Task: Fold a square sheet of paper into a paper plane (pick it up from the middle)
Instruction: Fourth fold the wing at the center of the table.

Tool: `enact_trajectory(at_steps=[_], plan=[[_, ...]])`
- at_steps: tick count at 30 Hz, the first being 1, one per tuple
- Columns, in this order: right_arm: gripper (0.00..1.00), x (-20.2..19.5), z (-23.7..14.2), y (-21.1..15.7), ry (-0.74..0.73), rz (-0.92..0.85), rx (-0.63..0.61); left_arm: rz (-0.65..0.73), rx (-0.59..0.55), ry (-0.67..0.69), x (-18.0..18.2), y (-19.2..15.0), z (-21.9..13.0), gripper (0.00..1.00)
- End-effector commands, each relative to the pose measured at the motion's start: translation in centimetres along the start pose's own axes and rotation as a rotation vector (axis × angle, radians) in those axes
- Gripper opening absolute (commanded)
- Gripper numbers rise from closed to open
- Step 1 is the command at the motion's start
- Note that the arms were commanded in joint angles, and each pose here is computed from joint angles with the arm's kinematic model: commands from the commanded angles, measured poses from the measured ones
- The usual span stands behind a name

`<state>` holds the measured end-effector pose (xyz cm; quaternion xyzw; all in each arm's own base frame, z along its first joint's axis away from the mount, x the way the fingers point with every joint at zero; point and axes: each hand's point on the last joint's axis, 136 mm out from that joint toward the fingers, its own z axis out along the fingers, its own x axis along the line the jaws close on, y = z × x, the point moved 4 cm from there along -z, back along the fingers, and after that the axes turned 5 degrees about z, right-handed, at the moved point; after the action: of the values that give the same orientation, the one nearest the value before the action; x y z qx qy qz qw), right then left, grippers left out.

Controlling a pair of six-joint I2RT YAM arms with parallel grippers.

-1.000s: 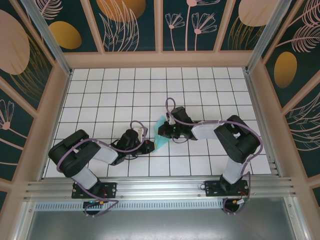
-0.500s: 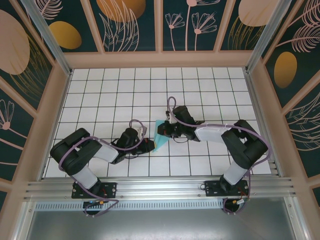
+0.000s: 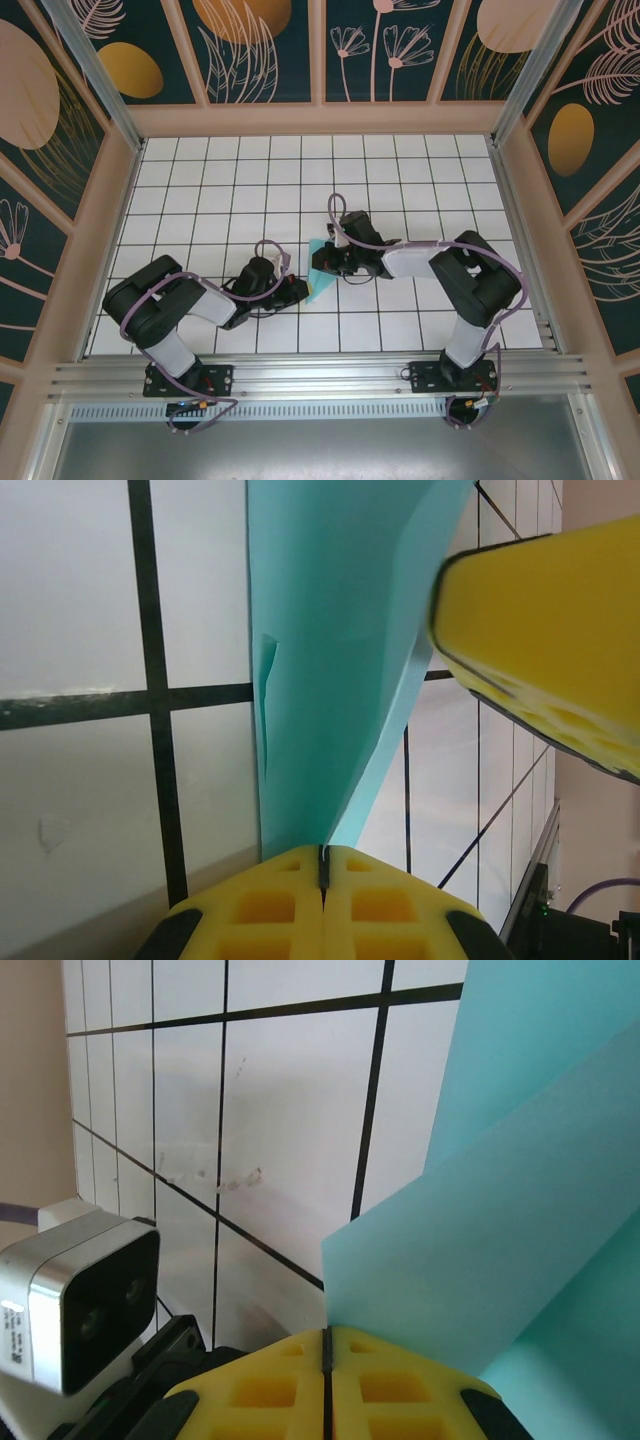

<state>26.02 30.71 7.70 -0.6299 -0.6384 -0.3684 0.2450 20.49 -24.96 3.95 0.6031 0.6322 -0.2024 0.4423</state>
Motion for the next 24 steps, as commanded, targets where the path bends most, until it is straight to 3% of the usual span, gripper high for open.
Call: enact_trajectory(at_steps=[1,13,20,22,24], plan=[[0.10,0.4,0.7,0.6,0.016,-0.023,0.006,-0.067,0.084,0.089,2.3,-2.0,0.3,0.00],[0.10,-1.0,1.9,1.3,-0.010,-0.002,0.012,-0.066,0.086,0.137,2.6,-1.8,0.2,0.01],[0.10,-2.2,2.2,1.2,-0.040,0.017,0.010,-0.017,0.089,0.170,2.1,-1.2,0.0,0.17],[0.10,-2.2,2.3,1.2,-0.035,0.018,0.011,-0.006,0.092,0.176,2.0,-1.2,-0.1,0.17],[0.10,-2.3,2.4,1.1,-0.038,0.017,0.014,-0.002,0.090,0.172,2.0,-1.2,-0.2,0.11]])
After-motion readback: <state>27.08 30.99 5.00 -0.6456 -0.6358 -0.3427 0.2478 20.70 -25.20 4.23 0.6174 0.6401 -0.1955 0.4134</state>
